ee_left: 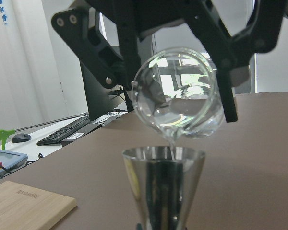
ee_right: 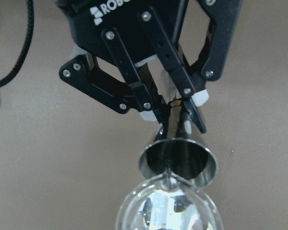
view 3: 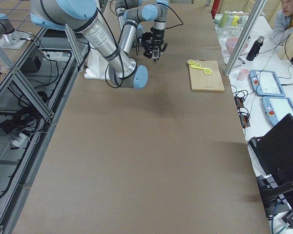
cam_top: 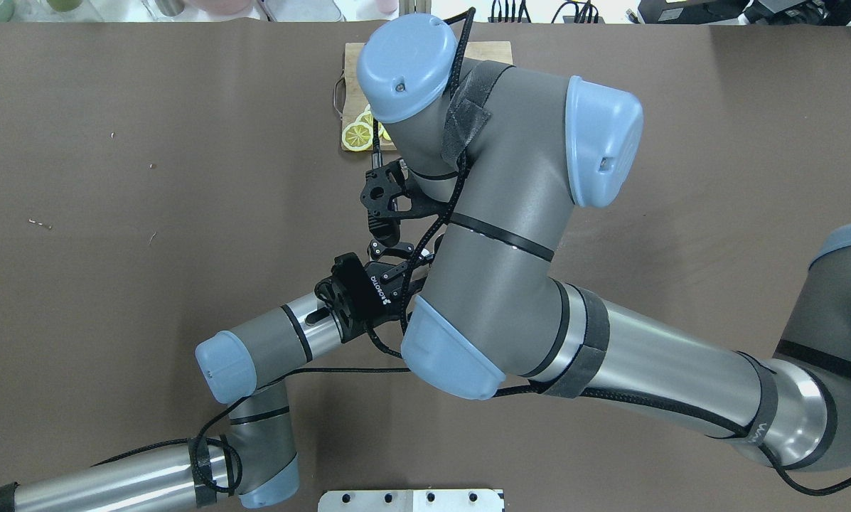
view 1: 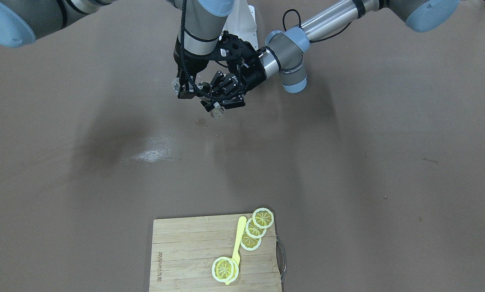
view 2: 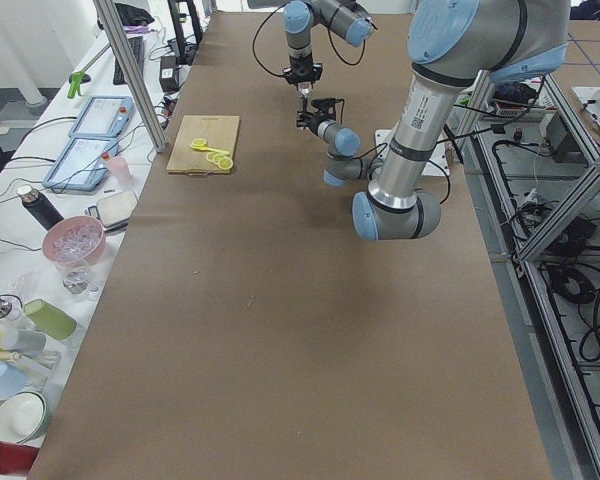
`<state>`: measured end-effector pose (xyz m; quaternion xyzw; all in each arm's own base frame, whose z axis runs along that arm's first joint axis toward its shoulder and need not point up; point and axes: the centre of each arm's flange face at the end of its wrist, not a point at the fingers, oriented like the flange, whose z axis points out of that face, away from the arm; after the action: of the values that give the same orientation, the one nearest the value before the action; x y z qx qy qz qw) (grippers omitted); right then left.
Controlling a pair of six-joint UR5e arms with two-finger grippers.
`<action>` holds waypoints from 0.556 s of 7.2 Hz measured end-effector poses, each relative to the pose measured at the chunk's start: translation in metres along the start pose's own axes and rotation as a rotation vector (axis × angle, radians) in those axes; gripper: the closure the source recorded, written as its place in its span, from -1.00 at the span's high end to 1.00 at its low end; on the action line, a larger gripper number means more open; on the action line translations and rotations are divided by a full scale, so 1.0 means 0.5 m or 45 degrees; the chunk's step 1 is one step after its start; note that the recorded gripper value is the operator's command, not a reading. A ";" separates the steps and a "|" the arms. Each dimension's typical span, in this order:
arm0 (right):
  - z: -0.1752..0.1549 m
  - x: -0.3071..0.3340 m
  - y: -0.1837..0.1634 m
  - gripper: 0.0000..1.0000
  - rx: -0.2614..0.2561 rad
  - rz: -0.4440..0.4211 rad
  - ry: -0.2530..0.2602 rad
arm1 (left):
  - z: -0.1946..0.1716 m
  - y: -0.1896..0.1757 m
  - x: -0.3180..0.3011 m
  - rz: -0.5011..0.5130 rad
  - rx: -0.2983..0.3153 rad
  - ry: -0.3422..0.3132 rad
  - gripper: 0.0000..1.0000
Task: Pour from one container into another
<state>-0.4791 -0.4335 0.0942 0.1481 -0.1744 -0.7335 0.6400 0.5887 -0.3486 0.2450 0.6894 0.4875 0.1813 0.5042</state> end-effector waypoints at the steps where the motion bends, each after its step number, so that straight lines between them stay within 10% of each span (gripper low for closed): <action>1: -0.004 0.001 -0.002 -1.00 0.004 0.000 0.003 | 0.000 0.000 0.000 0.000 0.000 0.000 -1.00; 4: -0.010 0.003 -0.009 -1.00 0.003 0.000 0.008 | 0.001 0.001 0.000 0.000 -0.001 0.000 -1.00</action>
<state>-0.4813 -0.4349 0.0878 0.1510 -0.1732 -0.7330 0.6402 0.5895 -0.3488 0.2451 0.6892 0.4873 0.1816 0.5046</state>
